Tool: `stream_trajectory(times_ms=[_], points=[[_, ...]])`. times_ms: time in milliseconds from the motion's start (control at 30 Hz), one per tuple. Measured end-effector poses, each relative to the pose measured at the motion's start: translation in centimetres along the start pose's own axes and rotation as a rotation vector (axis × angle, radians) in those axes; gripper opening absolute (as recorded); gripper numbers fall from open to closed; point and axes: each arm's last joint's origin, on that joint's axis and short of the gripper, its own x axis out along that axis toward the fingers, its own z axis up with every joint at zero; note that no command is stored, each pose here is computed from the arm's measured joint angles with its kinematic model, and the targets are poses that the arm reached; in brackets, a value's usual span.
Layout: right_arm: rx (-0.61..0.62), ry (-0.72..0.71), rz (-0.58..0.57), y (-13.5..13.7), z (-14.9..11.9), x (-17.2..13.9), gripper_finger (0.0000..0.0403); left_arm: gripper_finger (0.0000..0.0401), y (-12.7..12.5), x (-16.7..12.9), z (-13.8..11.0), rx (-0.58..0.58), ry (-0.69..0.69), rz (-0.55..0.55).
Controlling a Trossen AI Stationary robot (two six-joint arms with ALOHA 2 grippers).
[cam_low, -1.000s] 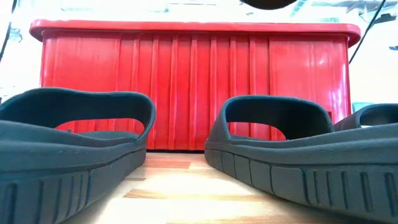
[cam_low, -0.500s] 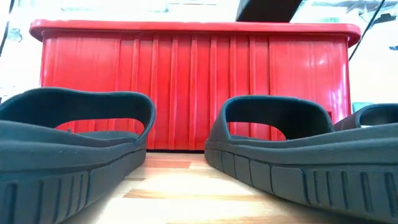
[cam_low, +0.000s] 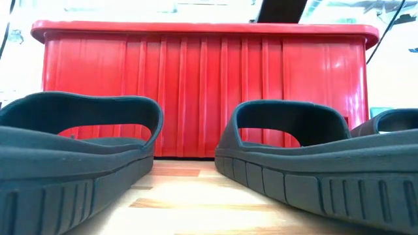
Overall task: Pick and place slides into bin
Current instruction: Put the black slides into the red bin
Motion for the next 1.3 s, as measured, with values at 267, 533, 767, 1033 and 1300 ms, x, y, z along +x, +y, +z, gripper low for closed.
stream_trajectory(times_ms=[267, 533, 767, 1033, 1300], points=[[-0.061, 0.089, -0.002, -2.8, -0.4, 6.8, 0.0, 0.0176, 1.0, 1.1, 0.4, -0.01, -0.072, 0.188], [-0.061, 0.11, 0.015, -5.0, -2.0, 11.3, 0.0, 0.0176, 2.1, 3.9, 0.9, -0.187, -0.017, 0.246], [-0.02, 0.139, 0.055, -5.6, -3.7, 14.3, 0.0, 0.0176, 3.2, 6.7, 0.1, -0.148, 0.122, 0.235], [-0.002, 0.145, 0.052, -5.2, -4.5, 16.0, 0.0, 0.0176, 4.7, 9.5, -0.5, -0.044, 0.207, 0.312], [0.011, 0.178, 0.064, -4.4, -5.4, 17.2, 0.0, 0.0176, 7.9, 9.5, -1.0, -0.095, 0.248, 0.31]])
